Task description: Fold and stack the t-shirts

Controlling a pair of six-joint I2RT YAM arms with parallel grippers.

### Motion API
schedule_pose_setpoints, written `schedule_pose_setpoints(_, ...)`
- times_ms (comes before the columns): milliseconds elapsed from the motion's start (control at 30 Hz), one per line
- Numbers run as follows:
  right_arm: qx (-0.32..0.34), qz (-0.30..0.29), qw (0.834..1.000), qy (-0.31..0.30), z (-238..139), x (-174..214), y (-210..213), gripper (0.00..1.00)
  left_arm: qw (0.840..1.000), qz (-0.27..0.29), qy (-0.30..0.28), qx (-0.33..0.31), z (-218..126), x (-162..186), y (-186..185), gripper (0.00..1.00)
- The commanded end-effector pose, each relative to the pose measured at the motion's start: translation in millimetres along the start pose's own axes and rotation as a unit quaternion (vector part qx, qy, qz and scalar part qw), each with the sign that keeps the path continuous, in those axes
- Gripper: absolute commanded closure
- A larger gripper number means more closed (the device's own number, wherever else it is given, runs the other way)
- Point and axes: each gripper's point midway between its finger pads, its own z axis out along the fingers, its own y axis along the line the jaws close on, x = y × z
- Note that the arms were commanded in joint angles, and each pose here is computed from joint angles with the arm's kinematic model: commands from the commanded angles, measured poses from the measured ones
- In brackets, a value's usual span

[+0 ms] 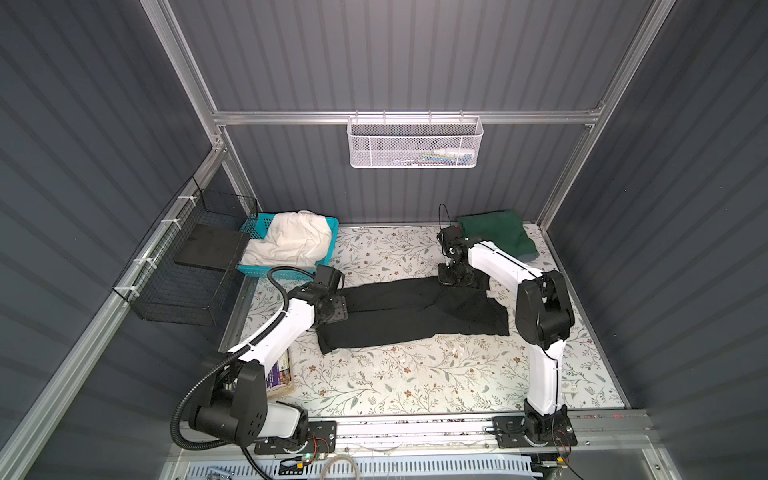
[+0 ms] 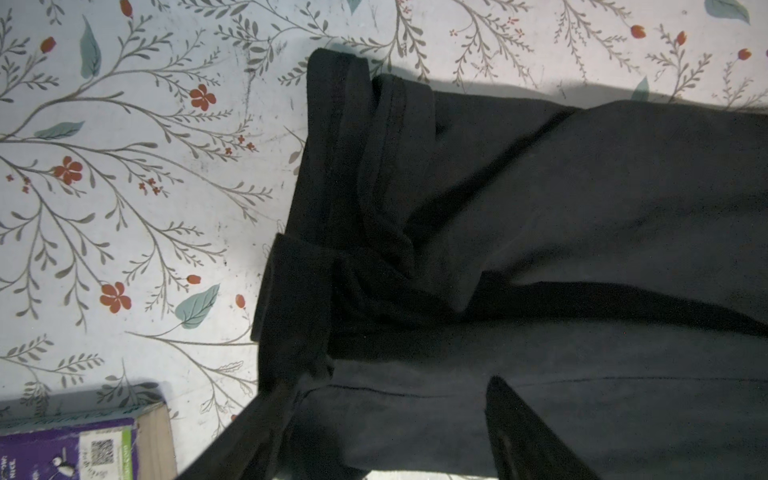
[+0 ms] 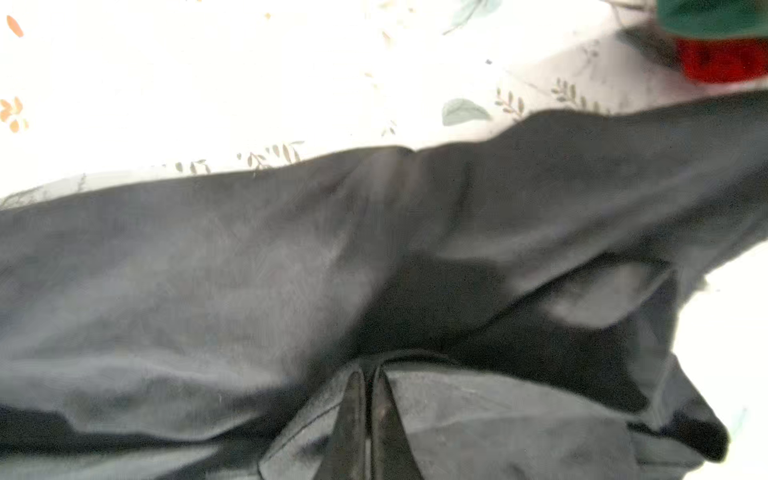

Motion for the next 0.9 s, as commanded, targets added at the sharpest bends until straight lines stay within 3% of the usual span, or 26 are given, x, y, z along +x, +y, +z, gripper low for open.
schedule_pose_setpoints(0, 0.017, 0.003, 1.000, 0.011, 5, 1, -3, 1.00, 1.000, 0.005, 0.007, -0.012, 1, 2, 4, 0.23)
schedule_pose_setpoints(867, 0.038, -0.021, 0.999, 0.009, 11, -23, 9, 1.00, 1.000, 0.008, 0.004, -0.020, -3, 4, 9, 0.24)
